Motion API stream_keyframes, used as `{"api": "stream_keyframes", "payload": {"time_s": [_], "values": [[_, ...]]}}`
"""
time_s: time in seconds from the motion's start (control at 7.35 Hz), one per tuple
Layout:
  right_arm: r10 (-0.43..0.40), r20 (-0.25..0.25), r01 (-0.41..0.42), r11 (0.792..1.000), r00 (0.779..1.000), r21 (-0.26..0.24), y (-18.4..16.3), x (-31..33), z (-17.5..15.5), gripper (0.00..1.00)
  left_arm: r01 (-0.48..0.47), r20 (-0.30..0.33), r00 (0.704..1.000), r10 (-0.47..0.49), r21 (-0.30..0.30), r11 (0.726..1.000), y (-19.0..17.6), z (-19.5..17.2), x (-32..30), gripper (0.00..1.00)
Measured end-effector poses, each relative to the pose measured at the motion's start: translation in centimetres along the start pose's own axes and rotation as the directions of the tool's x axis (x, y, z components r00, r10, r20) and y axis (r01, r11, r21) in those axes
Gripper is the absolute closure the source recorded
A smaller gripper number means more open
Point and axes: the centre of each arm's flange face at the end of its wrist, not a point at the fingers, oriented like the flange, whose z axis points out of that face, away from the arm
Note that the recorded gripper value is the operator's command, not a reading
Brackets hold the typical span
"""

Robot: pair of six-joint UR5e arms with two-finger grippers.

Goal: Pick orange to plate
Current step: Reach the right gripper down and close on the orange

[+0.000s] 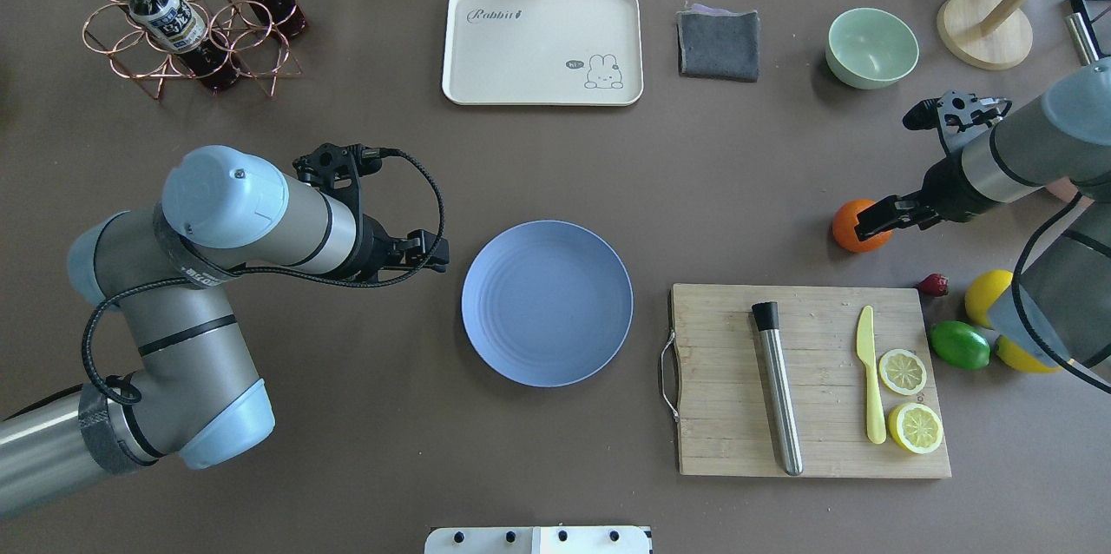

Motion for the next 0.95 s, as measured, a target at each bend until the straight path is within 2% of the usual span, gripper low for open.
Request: {"api": "stream_keyframes", "payload": {"time_s": [0.68,0.82,0.95], "values": [[-0.029,-0.064,0.030,1.000,0.998,0.004,-0.6,-1.3,2.9,0.02,0.001,0.004,1.000,-0.001,0.002,1.000,-0.1,0.1,-0.1,0.03],[-0.031,-0.071,0.032,0.999,0.997,0.005,-0.8,-1.5,3.2,0.04,0.002,0.005,1.000,-0.002,0.002,1.000,-0.1,0.1,-0.2,0.03],[-0.032,-0.073,0.032,0.999,0.997,0.006,-1.0,-1.6,3.4,0.14,0.002,0.006,1.000,-0.002,0.002,1.000,-0.1,0.1,-0.3,0.03]]}}
